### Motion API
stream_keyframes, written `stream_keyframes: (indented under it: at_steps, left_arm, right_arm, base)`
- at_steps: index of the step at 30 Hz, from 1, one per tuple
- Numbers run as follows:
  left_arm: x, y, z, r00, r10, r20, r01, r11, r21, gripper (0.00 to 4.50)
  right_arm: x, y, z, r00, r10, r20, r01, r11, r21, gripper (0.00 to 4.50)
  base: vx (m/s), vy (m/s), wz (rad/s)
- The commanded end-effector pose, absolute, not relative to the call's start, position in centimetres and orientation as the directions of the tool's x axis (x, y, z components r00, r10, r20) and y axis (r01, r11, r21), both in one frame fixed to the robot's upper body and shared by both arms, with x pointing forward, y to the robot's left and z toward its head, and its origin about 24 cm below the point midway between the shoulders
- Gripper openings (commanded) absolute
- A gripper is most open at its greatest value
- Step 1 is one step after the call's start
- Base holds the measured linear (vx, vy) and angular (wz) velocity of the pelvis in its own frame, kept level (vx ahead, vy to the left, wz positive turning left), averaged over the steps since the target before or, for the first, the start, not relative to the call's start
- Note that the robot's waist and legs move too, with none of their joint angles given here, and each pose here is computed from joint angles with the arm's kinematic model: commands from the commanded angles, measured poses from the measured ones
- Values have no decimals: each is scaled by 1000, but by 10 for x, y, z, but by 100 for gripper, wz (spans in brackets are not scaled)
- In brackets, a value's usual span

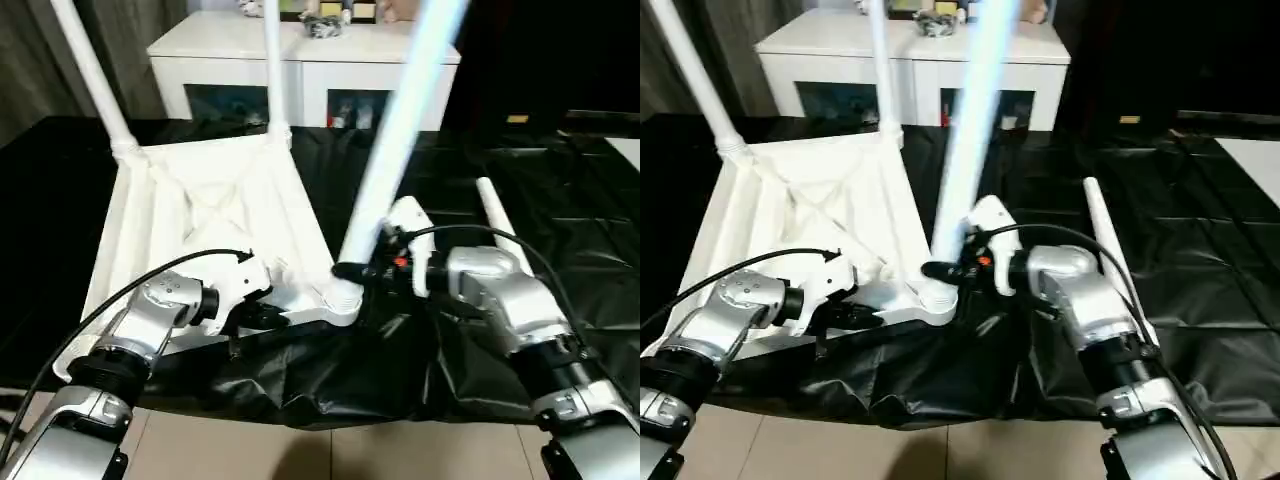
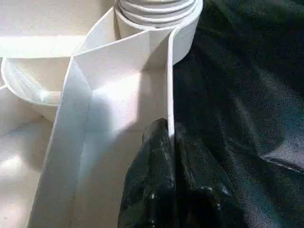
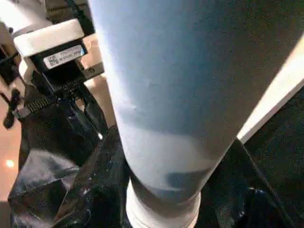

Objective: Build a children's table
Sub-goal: Rotate leg to tighten

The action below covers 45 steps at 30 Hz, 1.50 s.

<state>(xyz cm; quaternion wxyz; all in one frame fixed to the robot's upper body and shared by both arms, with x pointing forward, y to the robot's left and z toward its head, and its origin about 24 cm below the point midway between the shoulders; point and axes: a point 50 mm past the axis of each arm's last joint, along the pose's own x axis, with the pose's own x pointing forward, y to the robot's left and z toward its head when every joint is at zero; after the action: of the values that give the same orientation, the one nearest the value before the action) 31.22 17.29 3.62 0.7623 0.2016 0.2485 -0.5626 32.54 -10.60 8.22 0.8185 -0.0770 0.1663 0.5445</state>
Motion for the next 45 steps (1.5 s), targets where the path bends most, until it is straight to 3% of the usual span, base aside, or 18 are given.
stream_keyframes:
  at_steps: [1,6,12,22,34,41,45]
  left_arm:
    - [321,165,54,282,-780,-559,956,280,93,0]
    - [321,164,53,281,-781,-558,956,279,90,0]
    - [321,164,53,279,-782,-558,956,280,87,0]
    - [322,165,53,284,-779,-559,955,284,90,0]
    - [325,168,55,326,-772,-546,940,324,103,0]
    - [331,156,53,459,-739,-493,868,492,70,0]
    - [332,141,53,491,-725,-484,840,540,43,0]
  right_arm:
    - [297,-104,15,163,779,-605,-901,367,230,182]
    - [295,-101,9,142,764,-629,-903,360,234,182]
    - [289,-105,-11,170,726,-666,-867,432,248,182]
    - [282,-113,-21,206,707,-676,-850,472,235,182]
    - [298,-110,-12,385,671,-633,-804,581,128,182]
    - [311,-98,-5,583,549,-599,-636,767,84,182]
    - [313,-89,-3,634,497,-593,-561,823,90,182]
  base:
    - [0,0,0]
    - [0,0,0]
    - [0,0,0]
    - [0,0,0]
    - [0,0,0]
    - [0,0,0]
    - [0,0,0]
